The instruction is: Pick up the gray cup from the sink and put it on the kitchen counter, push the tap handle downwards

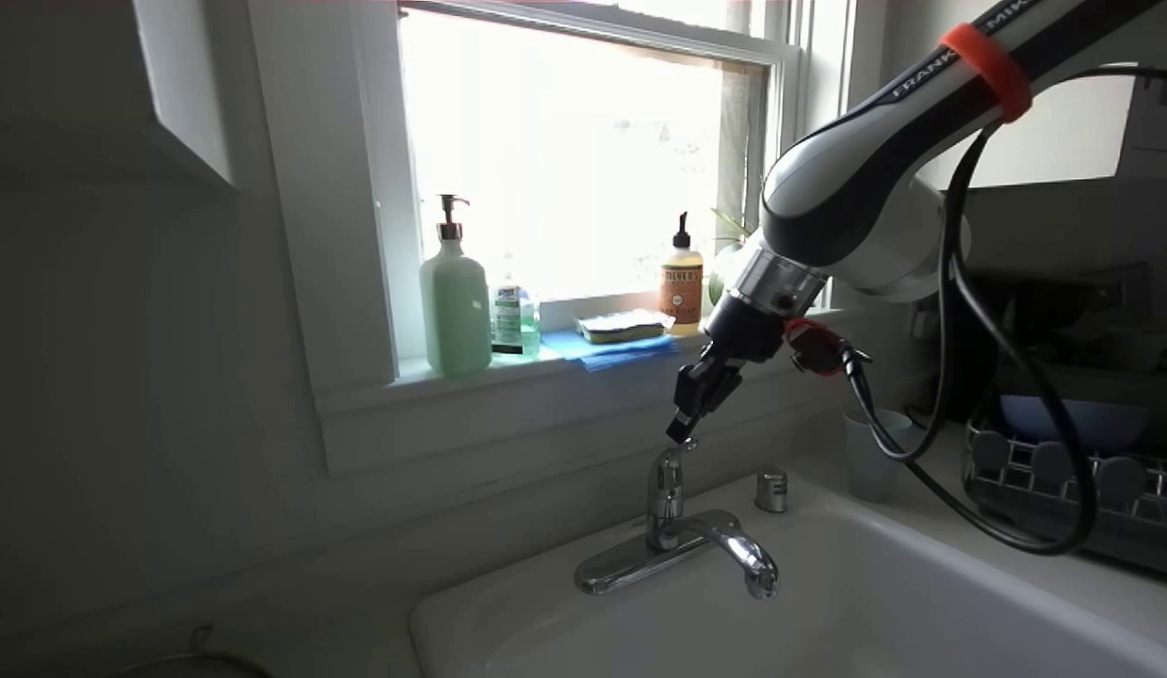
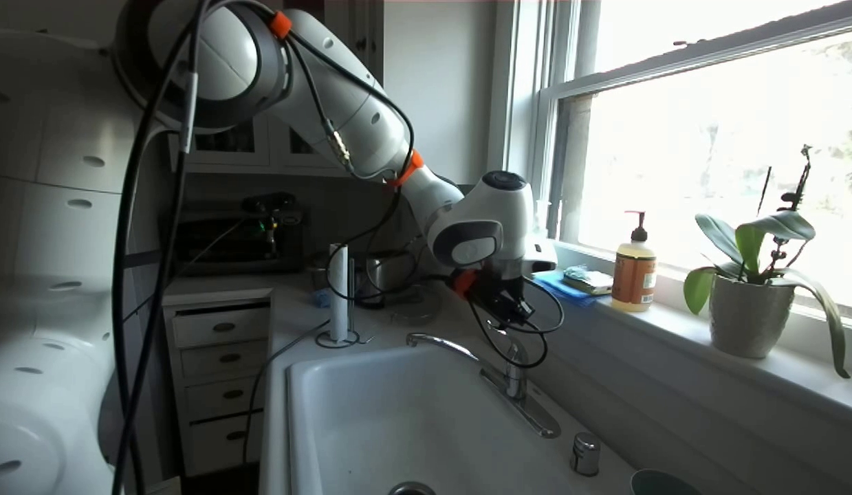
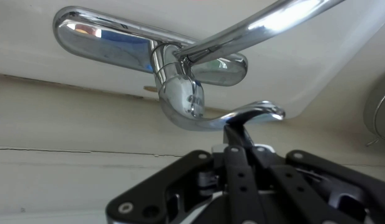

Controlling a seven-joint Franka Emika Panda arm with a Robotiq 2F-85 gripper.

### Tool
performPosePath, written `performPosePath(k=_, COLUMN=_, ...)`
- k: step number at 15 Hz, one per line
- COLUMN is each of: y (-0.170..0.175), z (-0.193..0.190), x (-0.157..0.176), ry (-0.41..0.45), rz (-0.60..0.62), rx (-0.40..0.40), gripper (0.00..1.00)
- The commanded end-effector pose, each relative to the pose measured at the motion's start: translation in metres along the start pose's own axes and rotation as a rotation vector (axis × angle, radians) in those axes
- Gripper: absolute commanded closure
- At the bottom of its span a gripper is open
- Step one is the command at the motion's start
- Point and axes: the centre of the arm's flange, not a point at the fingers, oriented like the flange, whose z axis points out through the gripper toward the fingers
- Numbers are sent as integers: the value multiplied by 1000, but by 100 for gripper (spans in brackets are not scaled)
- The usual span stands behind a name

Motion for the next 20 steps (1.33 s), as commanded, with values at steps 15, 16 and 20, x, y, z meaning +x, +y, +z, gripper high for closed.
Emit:
performPosePath(k=15, y=18, z=-155, x=-28, ry=-224, rz=135, rx=-67, gripper=0)
performPosePath(k=16, y=17, z=-163, x=-32, ry=-250, rz=144, rx=-71, gripper=0)
performPosePath(k=20, y=13, z=-184, x=-46, ry=-346, rz=163, rx=-76, gripper=0)
